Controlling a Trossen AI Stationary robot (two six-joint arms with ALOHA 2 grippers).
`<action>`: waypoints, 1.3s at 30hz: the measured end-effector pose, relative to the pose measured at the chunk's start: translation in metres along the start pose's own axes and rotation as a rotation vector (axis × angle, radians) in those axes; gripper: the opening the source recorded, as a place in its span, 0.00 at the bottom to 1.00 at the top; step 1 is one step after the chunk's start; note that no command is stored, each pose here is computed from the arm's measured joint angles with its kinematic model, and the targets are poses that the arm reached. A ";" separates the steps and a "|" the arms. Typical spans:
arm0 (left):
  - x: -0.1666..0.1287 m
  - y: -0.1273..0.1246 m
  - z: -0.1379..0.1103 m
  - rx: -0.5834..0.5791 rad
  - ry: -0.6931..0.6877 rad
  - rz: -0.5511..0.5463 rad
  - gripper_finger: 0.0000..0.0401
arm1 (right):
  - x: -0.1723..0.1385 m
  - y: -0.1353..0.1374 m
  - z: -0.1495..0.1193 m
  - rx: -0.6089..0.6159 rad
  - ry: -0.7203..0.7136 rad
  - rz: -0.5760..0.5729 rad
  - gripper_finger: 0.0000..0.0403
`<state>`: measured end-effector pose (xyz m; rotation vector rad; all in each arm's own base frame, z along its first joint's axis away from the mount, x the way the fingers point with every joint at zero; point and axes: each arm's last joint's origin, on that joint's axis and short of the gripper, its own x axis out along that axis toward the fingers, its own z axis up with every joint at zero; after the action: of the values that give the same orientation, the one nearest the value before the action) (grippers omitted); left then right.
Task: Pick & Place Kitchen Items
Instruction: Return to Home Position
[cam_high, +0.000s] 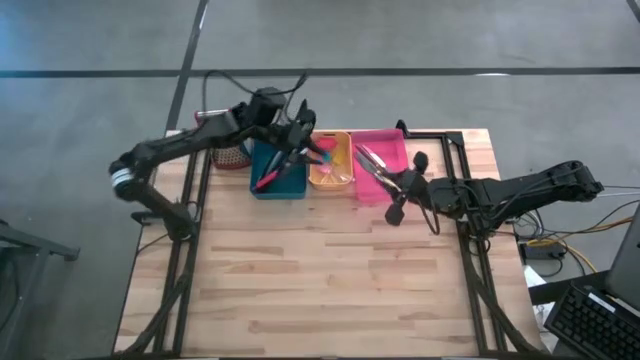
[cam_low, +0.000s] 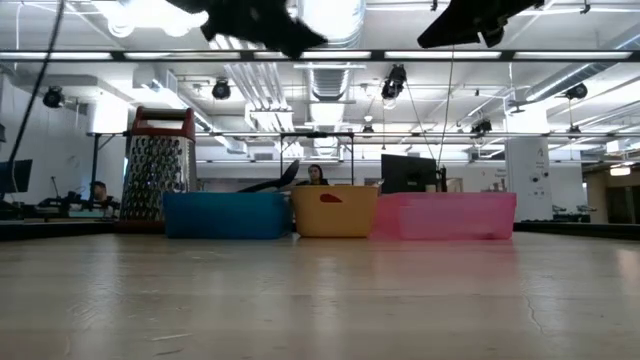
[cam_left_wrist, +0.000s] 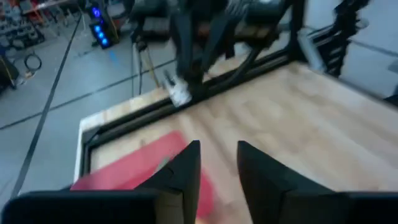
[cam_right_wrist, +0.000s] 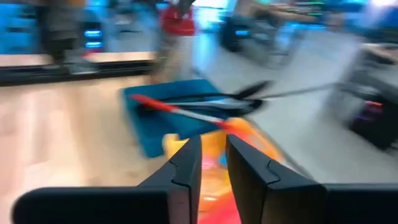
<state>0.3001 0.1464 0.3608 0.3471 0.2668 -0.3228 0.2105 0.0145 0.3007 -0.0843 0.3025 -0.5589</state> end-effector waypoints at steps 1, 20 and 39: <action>-0.004 -0.009 0.011 0.005 -0.007 -0.007 0.25 | 0.001 0.002 0.000 -0.005 0.001 0.050 0.15; -0.045 -0.189 -0.052 -0.263 0.131 0.071 0.01 | 0.019 0.033 -0.072 0.034 0.197 0.522 0.02; -0.092 -0.232 -0.125 -0.207 -0.052 0.394 0.02 | -0.022 -0.041 -0.124 0.040 -0.237 0.547 0.02</action>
<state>0.1093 0.0100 0.2092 0.1803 0.1733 0.0838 0.1344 -0.0076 0.1953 -0.0254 0.0743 -0.0103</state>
